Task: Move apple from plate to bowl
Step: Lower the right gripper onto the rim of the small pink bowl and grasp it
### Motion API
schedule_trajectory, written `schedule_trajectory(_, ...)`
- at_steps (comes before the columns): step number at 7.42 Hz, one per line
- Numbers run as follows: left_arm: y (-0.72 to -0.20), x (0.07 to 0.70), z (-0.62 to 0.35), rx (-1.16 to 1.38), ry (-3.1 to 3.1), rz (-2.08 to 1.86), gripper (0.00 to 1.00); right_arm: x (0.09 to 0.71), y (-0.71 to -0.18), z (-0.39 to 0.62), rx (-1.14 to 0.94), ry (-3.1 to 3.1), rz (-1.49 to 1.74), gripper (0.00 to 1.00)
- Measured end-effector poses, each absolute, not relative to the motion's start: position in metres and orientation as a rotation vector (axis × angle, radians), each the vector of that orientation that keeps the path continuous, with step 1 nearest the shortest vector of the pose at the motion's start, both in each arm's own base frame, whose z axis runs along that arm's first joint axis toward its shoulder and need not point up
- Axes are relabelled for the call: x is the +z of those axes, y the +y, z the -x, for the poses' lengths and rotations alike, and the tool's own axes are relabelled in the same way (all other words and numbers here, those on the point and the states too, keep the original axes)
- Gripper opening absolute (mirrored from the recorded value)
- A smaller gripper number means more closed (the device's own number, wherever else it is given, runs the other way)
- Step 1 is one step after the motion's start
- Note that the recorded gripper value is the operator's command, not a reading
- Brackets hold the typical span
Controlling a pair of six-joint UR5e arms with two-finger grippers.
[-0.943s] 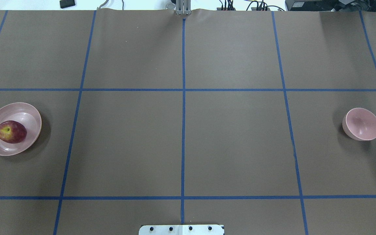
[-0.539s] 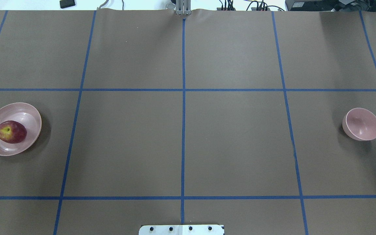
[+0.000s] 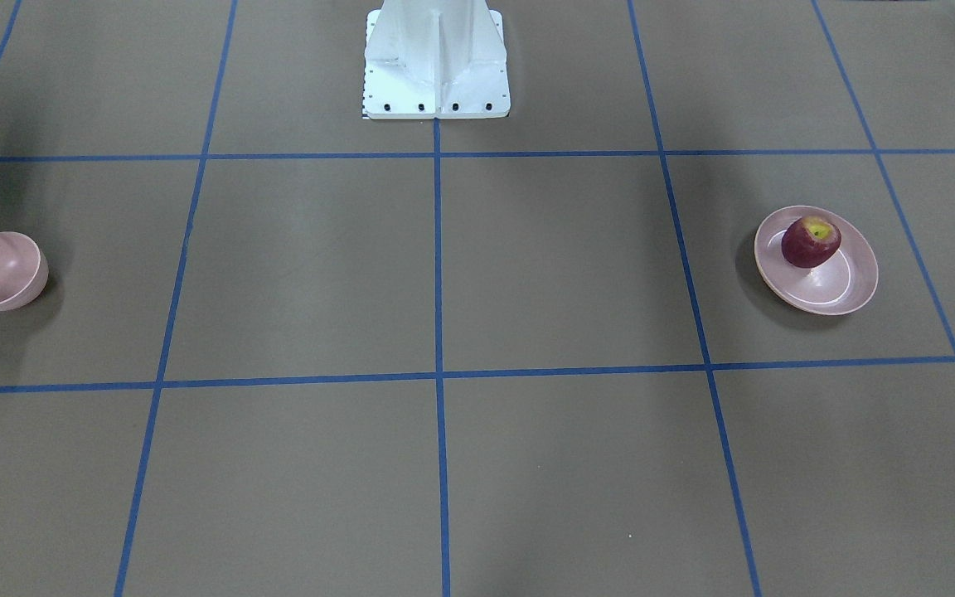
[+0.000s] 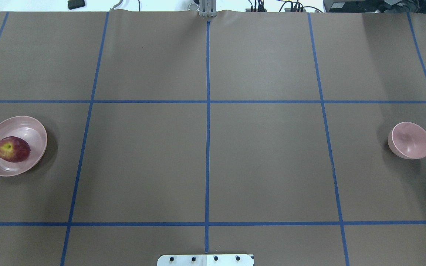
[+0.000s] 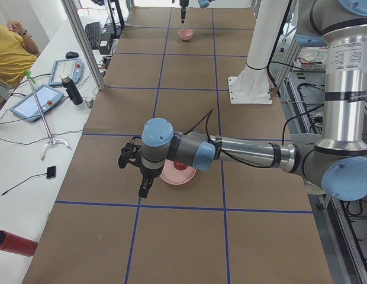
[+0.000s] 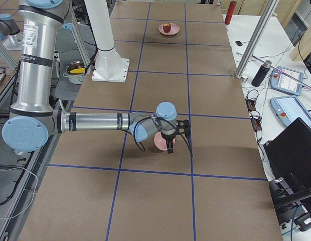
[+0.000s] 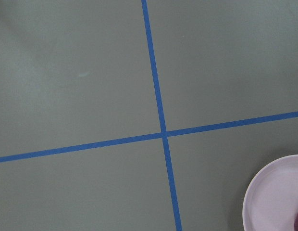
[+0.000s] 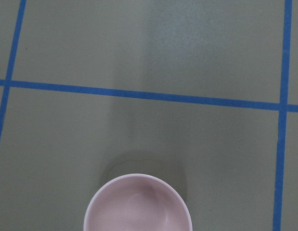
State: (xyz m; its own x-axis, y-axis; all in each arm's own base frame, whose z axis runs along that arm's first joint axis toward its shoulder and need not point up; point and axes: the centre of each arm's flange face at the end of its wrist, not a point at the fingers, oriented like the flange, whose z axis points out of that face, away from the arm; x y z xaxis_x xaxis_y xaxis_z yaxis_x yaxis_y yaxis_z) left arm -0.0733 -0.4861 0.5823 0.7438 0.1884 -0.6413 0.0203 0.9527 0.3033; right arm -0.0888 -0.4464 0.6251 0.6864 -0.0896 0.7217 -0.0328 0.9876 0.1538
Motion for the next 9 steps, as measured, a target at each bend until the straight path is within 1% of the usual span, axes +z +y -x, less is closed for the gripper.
schedule_trajectory(1, -0.486, 0.583, 0.073, 0.096, 0.729, -0.307, 0.99, 0.634, -0.444, 0.099, -0.026, -0.820, -0.156, 0.90)
schedule_trajectory(3, -0.485, 0.583, 0.073, 0.098, 0.729, -0.308, 0.99, 0.642, -0.440, 0.118, -0.047, -0.818, -0.144, 0.81)
schedule_trajectory(4, -0.485, 0.583, 0.073, 0.098, 0.729, -0.308, 0.99, 0.646, -0.438, 0.125, -0.058, -0.807, -0.139, 0.64)
schedule_trajectory(5, -0.485, 0.583, 0.073, 0.098, 0.729, -0.308, 0.99, 0.650, -0.436, 0.130, -0.064, -0.799, -0.132, 0.30)
schedule_trajectory(6, -0.485, 0.584, 0.073, 0.098, 0.729, -0.307, 0.99, 0.653, -0.435, 0.131, -0.067, -0.795, -0.128, 0.00)
schedule_trajectory(9, -0.485, 0.584, 0.071, 0.100, 0.729, -0.305, 0.99, 0.653, -0.432, 0.131, -0.070, -0.801, -0.121, 0.00)
